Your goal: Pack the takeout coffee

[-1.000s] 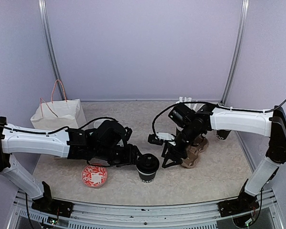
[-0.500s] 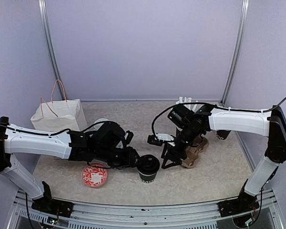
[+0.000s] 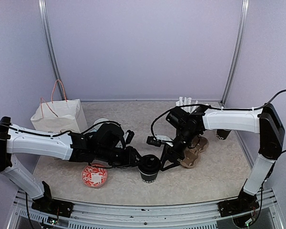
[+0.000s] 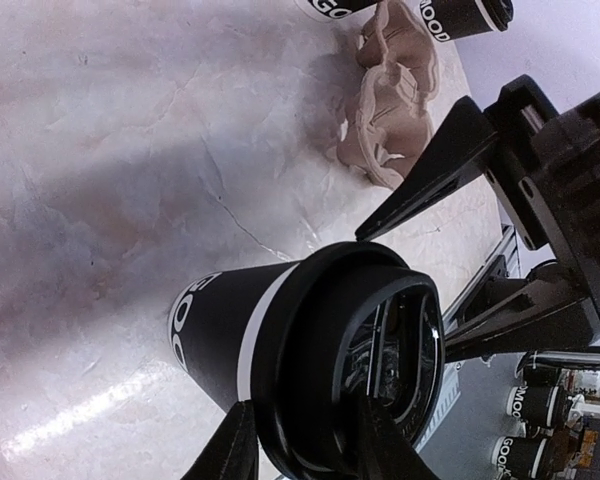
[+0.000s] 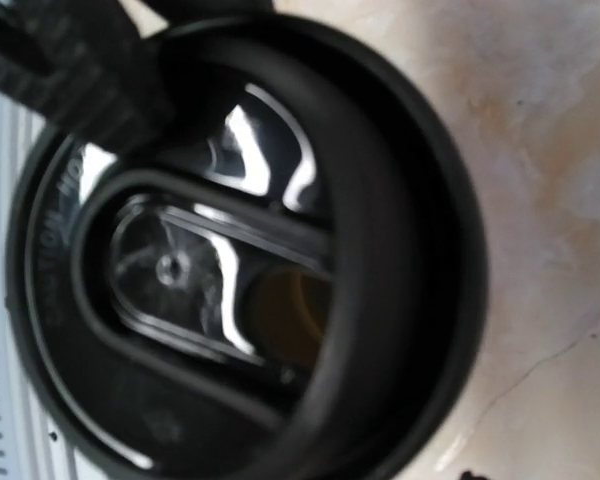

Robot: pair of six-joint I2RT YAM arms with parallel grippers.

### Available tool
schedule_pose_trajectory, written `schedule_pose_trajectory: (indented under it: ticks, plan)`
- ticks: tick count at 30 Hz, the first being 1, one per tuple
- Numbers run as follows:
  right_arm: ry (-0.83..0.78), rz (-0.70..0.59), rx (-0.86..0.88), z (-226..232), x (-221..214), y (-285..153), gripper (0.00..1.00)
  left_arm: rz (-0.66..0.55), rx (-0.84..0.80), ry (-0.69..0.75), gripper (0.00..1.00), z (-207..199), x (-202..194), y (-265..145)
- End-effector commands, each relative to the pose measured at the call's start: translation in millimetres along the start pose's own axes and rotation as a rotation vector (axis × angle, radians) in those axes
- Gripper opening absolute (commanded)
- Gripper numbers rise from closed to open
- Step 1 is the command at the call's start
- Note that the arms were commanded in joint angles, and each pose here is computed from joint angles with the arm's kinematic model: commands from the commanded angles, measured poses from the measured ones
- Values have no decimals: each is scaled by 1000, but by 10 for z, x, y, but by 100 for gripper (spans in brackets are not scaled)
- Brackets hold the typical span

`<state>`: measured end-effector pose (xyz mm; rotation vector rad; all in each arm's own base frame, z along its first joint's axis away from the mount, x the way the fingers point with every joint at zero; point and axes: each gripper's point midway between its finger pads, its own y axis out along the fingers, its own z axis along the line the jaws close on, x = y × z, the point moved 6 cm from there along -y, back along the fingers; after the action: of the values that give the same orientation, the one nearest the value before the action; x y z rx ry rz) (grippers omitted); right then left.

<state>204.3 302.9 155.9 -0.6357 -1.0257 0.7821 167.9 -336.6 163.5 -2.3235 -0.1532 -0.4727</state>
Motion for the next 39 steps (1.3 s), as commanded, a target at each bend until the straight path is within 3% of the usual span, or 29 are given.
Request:
schedule_pose_trajectory:
  ticks: [1, 16, 22, 33, 39]
  plan:
    - [15, -30, 8, -49, 128, -12, 68, 166, 203, 12, 33, 590, -418, 188]
    - [78, 42, -103, -360, 10, 227, 65, 266, 357, 74, 31, 1070, -790, 392]
    - [-12, -9, -34, -99, 40, 27, 68, 107, 347, 152, 38, 747, -370, 281]
    - [-54, 2, -116, 20, -50, -225, 72, -192, 165, 317, 50, -120, 351, -9]
    - [-30, -33, -147, -81, 29, -399, 66, -191, 207, 251, 51, -69, 327, -75]
